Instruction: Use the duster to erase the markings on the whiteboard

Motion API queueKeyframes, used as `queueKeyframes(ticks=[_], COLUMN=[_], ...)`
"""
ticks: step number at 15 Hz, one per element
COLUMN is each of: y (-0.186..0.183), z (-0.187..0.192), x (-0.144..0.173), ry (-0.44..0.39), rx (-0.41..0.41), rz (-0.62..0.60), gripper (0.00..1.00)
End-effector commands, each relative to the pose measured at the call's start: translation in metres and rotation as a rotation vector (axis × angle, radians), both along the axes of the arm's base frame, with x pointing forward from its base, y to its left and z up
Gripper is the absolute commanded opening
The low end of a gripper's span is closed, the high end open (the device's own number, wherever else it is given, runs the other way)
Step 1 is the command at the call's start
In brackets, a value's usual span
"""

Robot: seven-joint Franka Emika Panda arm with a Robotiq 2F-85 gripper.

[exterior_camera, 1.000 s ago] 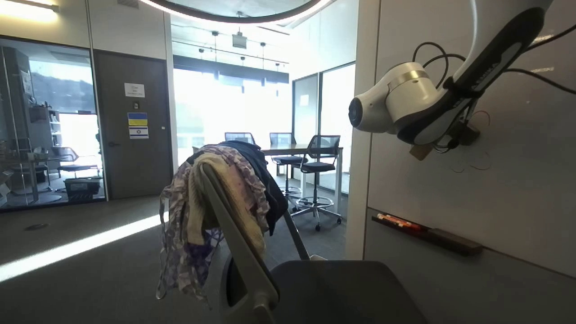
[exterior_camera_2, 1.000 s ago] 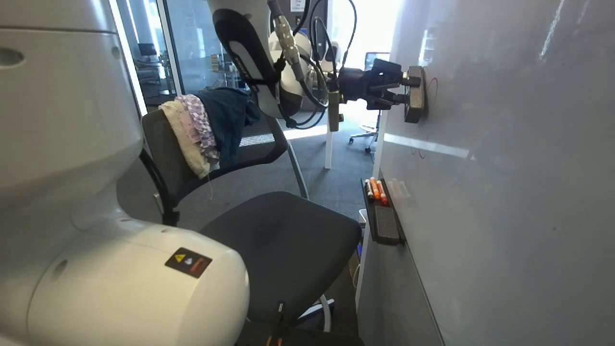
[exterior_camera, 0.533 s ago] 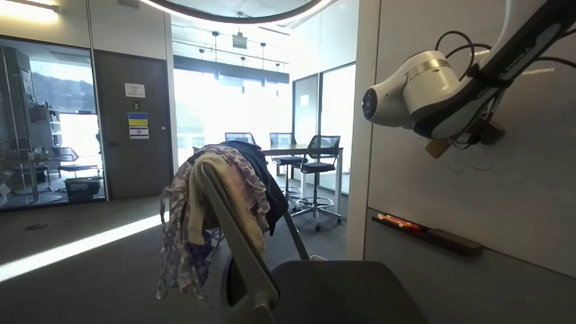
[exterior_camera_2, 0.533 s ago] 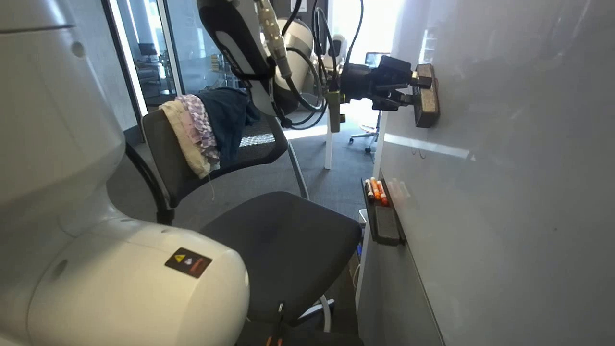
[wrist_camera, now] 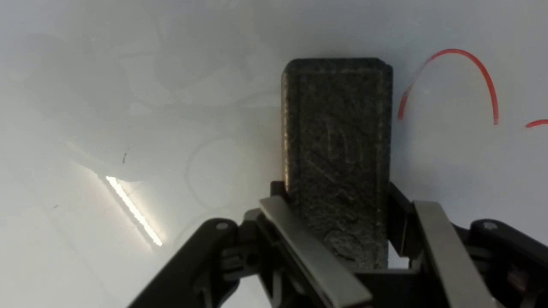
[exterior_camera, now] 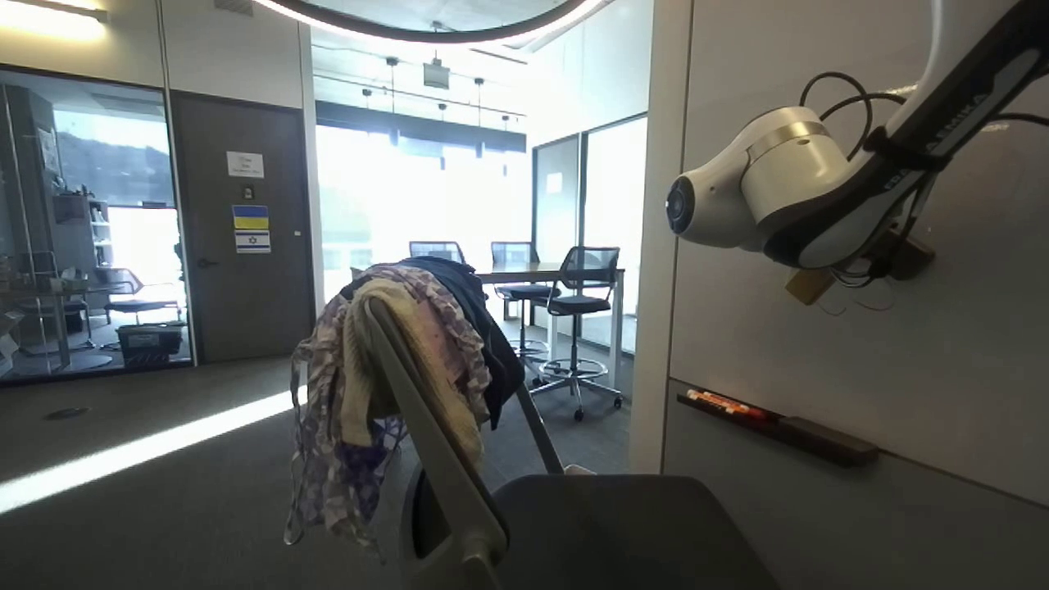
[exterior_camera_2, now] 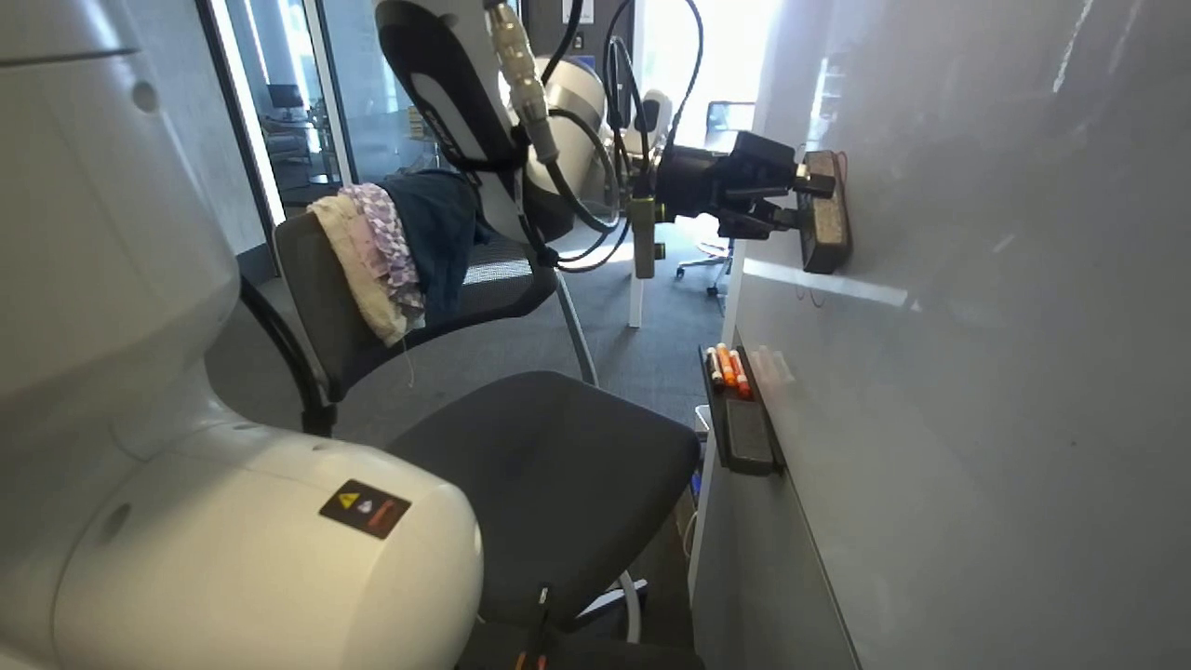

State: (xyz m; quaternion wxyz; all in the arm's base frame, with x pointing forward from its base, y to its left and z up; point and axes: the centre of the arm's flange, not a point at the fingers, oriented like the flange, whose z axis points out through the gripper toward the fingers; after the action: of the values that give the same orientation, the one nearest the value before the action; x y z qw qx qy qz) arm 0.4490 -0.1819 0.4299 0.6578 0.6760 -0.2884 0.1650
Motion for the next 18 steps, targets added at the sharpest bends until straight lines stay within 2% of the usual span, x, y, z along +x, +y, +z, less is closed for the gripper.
queueKeyframes(ticks=[1,5,6,9,12,13,16,18], y=[-0.004,0.028,0.044,0.084,0.107,0.123,0.143,0.147], z=[0.017,0.025,0.028,0.033,0.029,0.035,0.022,-0.018], x=[0.01,0.02,0.019,0.018,0.022,0.015,0.013,0.025], ry=[-0.002,0.044,0.078,0.12,0.157,0.171,0.212,0.249], rx=[-0.001,0.04,0.091,0.192,0.315,0.357,0.485,0.566], rz=[-0.011,0.097,0.165,0.285,0.392,0.427,0.527,0.596], gripper=[0.31,0.31,0.31,0.31,0.31,0.31,0.31,0.31])
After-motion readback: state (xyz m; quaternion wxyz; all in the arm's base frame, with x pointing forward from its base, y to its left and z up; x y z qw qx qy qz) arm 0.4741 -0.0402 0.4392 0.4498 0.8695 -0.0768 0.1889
